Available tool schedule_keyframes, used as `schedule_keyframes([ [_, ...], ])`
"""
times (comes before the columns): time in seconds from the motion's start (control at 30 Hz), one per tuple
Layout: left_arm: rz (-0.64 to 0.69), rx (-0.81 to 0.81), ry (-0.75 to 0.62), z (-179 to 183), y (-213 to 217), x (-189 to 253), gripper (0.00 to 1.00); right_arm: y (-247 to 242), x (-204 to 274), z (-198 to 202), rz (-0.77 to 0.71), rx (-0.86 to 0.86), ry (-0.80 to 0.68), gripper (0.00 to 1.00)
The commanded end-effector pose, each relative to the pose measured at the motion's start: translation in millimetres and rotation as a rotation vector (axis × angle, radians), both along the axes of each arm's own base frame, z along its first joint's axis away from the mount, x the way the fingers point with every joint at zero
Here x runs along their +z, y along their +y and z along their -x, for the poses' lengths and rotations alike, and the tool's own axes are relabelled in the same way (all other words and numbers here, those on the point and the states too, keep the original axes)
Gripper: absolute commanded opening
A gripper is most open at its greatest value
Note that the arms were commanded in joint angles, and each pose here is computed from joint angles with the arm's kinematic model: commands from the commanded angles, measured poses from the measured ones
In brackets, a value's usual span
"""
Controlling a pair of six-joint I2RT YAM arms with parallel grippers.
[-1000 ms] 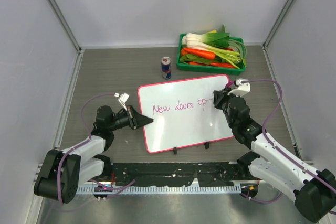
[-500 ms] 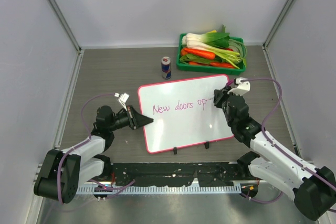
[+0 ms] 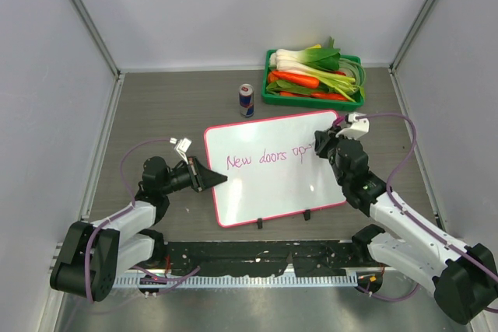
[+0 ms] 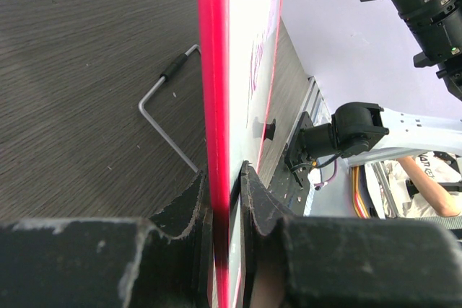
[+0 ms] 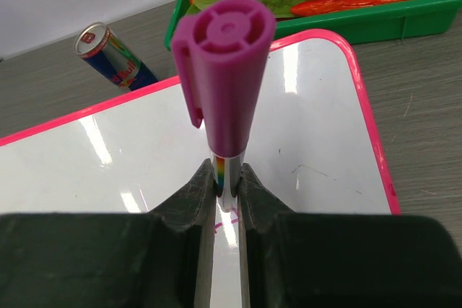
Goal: Write a sentence on the whiteboard
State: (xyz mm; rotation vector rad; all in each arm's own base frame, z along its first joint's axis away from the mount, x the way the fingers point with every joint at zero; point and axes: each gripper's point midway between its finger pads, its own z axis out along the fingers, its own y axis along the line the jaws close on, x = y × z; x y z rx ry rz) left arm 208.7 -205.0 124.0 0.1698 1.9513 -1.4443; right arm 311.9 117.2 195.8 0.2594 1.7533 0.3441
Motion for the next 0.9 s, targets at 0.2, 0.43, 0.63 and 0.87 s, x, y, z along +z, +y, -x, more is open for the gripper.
schedule_keyframes([
  [0.2,-0.076,0.034,-0.059,-10,5,-12,0.00,8,-19,11,-0.008,0.064,0.057,0.01],
  [0.43,-0.077,0.034,-0.056,-10,5,-13,0.00,4,-31,20,0.003,0.067,0.087,0.02],
  [0.63,-0.077,0.036,-0.056,-10,5,-13,0.00,-2,-36,25,0.017,0.052,0.098,0.01],
  [0.87,-0.078,0.034,-0.053,-10,4,-13,0.00,-10,-31,23,0.026,0.009,0.088,0.01],
])
